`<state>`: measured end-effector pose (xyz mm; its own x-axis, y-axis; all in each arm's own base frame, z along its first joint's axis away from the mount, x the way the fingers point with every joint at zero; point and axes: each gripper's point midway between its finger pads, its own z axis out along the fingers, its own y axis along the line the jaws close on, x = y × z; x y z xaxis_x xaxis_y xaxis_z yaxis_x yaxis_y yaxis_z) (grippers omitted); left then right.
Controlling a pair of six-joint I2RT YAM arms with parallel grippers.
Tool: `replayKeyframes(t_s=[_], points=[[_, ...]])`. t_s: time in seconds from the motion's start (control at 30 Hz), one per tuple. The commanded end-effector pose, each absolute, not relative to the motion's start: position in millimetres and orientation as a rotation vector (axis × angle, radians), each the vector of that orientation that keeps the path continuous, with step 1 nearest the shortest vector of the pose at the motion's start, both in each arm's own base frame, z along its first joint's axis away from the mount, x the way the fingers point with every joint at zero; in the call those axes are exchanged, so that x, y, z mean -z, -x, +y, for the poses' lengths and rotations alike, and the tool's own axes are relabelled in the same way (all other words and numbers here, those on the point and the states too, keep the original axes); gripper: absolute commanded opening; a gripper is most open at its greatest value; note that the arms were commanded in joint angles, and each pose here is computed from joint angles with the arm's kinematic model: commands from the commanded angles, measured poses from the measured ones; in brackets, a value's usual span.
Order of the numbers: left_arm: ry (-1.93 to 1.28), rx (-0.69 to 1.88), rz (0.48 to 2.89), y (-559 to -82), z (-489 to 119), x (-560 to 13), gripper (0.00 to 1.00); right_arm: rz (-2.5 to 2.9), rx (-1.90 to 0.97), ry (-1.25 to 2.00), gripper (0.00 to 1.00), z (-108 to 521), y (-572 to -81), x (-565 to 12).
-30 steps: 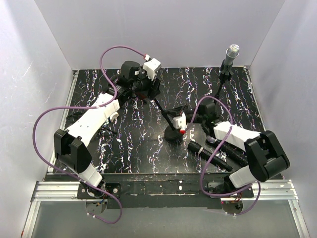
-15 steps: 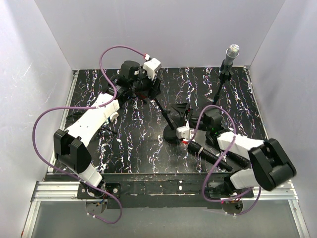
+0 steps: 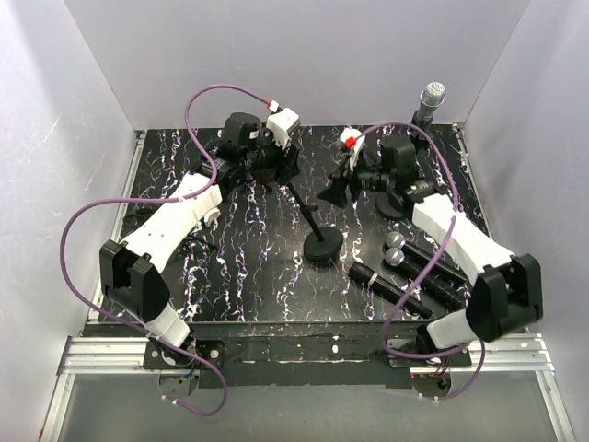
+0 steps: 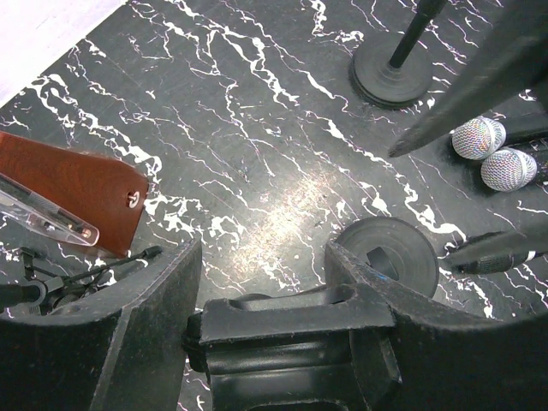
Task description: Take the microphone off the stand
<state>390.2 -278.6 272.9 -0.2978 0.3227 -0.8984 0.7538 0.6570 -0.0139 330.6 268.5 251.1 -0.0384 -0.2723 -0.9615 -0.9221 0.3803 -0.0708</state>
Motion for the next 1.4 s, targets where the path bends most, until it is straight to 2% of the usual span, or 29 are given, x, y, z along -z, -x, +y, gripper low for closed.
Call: replayKeyframes(t_s=[0.0, 0.23, 0.33, 0.57, 0.8, 0.9, 0.97, 1.17, 1.37], points=[[-0.877, 0.632, 1.823, -372, -287, -301, 0.46, 2.176, -1.286, 0.751, 0.71, 273, -296, -211], [-0.882, 0.638, 1.802, -371, -288, -304, 0.47, 2.273, -1.607, 0.752, 0.72, 288, -305, -210], [-0.882, 0.634, 1.805, -369, -286, -302, 0.47, 2.315, -1.65, 0.724, 0.71, 290, -308, -206], [-0.878, 0.644, 1.809, -368, -287, -302, 0.48, 2.335, -1.7, 0.698, 0.56, 292, -310, -198], [-0.883, 0.645, 1.808, -372, -289, -303, 0.48, 2.335, -1.729, 0.689, 0.48, 295, -313, -194], [-0.886, 0.643, 1.81, -372, -290, -302, 0.48, 2.327, -1.734, 0.693, 0.38, 296, -314, -193], [-0.885, 0.644, 1.812, -373, -290, -301, 0.48, 2.318, -1.723, 0.704, 0.28, 297, -315, -193], [-0.885, 0.639, 1.817, -374, -289, -301, 0.48, 2.166, -1.436, 0.943, 0.01, 290, -323, -192], [-0.88, 0.648, 1.827, -373, -290, -298, 0.48, 1.599, -0.892, 1.281, 0.01, 281, -338, -216]])
